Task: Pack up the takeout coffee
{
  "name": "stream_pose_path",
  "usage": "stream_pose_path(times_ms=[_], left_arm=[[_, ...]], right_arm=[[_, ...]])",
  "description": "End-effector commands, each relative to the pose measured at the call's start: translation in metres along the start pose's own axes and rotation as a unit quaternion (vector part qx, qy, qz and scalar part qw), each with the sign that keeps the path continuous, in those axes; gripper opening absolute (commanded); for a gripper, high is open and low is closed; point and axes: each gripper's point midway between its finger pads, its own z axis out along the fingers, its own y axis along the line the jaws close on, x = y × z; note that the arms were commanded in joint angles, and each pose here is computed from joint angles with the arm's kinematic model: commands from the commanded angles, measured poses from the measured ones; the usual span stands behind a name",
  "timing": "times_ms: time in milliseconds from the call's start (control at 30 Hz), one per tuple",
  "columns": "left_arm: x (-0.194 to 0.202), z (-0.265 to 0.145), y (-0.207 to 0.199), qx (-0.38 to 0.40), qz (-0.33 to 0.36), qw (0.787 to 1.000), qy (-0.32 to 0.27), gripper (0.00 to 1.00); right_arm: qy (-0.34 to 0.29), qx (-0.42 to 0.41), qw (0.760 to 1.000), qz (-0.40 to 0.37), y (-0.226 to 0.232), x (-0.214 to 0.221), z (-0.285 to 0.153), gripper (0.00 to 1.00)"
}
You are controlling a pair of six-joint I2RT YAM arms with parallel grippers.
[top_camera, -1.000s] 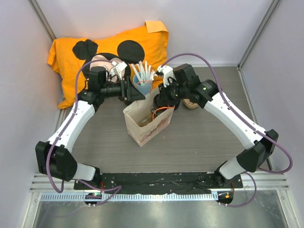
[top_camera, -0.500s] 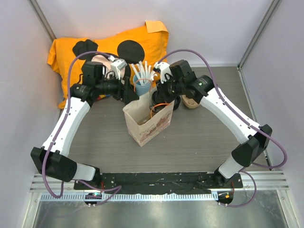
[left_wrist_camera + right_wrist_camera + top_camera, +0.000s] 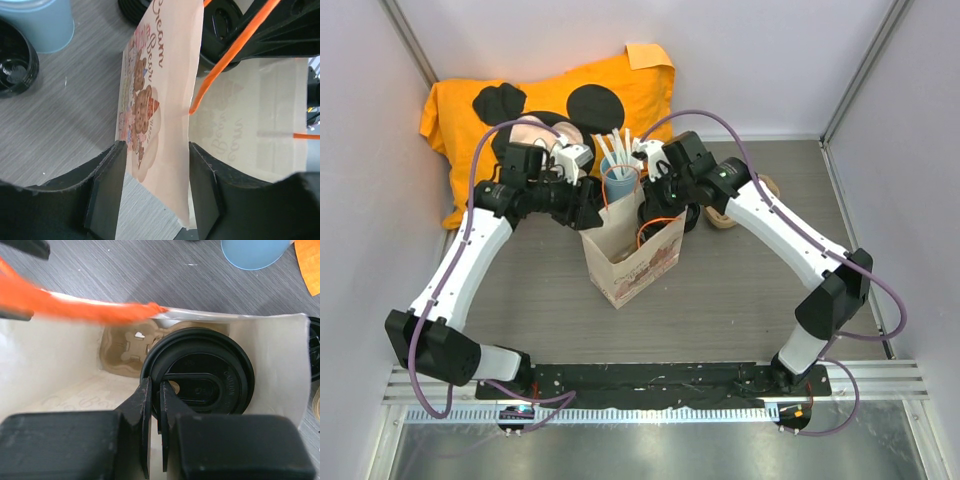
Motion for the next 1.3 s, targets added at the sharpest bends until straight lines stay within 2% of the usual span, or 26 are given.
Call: stream_pose_path(times_ms=[0, 367, 600, 800, 1000, 1267], left_arm=[[0.004, -0.006, -0.004, -0.008, 0.021, 1.000, -0.004, 0.53], [0.003, 0.001, 0.004, -0.031, 0.008, 0.999, -0.020, 0.46], [-0.002, 0.001, 0.008, -0.050, -0.025, 0.997, -0.044, 0.50], [0.000, 0.006, 0.018, -0.071, -0.044, 0.996, -0.043, 0.54], [0.005, 0.010, 0.017, -0.063, -0.049, 0.996, -0.039, 0.54], [0.011, 0.012, 0.024, -0.082, -0.065, 0.994, -0.038, 0.54]], right_arm=[[-0.019, 0.011, 1.000, -0.017, 0.004, -0.016, -0.001, 0.01], [0.008, 0.021, 0.999, -0.024, 0.008, -0.001, 0.017, 0.01], [0.022, 0.027, 0.999, -0.021, 0.003, 0.008, 0.030, 0.01], [0.015, 0.031, 0.999, -0.022, 0.001, 0.006, 0.031, 0.01], [-0.026, 0.045, 0.998, -0.027, -0.002, -0.013, 0.023, 0.01], [-0.020, 0.050, 0.998, -0.023, -0.006, -0.006, 0.032, 0.01]])
